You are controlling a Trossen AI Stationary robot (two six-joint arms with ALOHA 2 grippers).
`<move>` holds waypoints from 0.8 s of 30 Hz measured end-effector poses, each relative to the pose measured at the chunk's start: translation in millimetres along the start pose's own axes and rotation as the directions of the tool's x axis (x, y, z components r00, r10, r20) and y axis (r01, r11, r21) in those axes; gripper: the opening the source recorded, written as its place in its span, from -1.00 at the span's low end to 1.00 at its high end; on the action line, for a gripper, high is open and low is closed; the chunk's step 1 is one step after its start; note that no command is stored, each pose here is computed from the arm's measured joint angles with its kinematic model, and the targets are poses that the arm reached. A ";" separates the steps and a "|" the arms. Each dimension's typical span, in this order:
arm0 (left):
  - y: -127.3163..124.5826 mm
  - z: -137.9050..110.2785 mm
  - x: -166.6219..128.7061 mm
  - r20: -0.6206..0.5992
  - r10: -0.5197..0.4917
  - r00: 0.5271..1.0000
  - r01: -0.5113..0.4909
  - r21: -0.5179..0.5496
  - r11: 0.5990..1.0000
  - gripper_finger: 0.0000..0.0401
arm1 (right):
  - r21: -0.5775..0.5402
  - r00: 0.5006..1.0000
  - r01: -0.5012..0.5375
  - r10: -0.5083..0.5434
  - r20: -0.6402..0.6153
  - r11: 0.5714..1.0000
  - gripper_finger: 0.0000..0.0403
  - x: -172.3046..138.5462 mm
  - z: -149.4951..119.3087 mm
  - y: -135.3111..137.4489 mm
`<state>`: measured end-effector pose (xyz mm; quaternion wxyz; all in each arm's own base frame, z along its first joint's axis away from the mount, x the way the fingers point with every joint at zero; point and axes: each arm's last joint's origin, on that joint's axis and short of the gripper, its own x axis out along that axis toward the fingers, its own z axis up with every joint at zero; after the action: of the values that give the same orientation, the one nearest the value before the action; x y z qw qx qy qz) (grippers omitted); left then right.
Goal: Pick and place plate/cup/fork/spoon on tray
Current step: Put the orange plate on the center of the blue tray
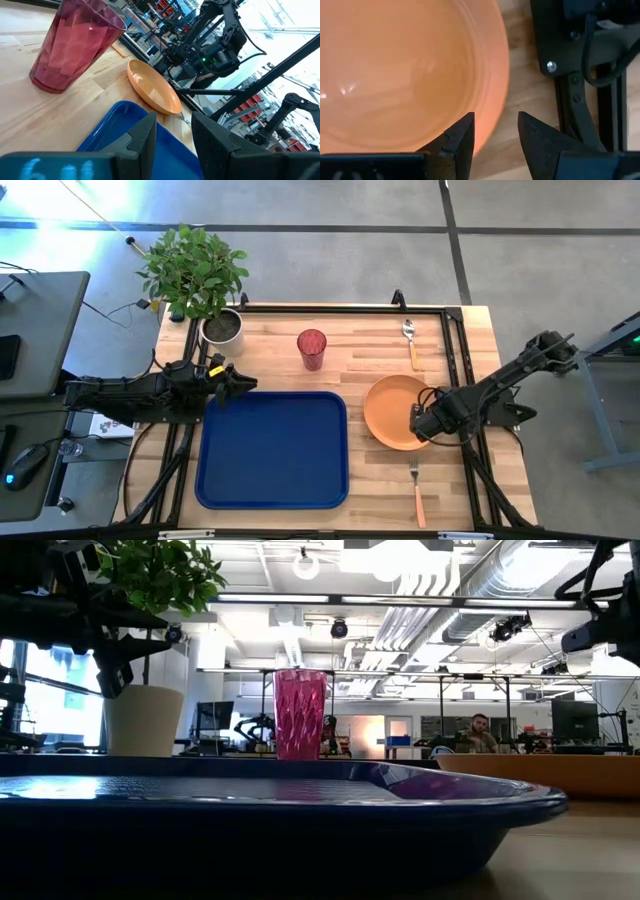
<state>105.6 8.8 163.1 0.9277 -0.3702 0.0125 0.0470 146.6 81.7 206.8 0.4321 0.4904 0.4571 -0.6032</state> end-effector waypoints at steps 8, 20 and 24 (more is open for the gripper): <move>0.0 0.0 0.0 0.000 0.000 1.000 0.000 -0.001 1.000 -0.43 | 0.002 0.994 0.103 -0.103 0.045 0.995 -0.29 12.3 -7.0 6.7; 0.0 0.0 0.0 0.000 0.000 1.000 0.000 -0.001 1.000 -0.43 | 0.010 0.982 0.157 -0.157 0.101 0.988 -0.29 33.1 -19.3 21.6; 0.0 0.0 0.0 0.000 0.000 1.000 0.000 -0.002 1.000 -0.43 | 0.012 0.978 0.173 -0.173 0.115 0.985 -0.29 42.2 -24.2 27.4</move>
<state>105.6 8.8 163.1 0.9274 -0.3709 0.0125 0.0471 171.8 96.5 159.2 0.4032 0.4136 0.4717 -0.6662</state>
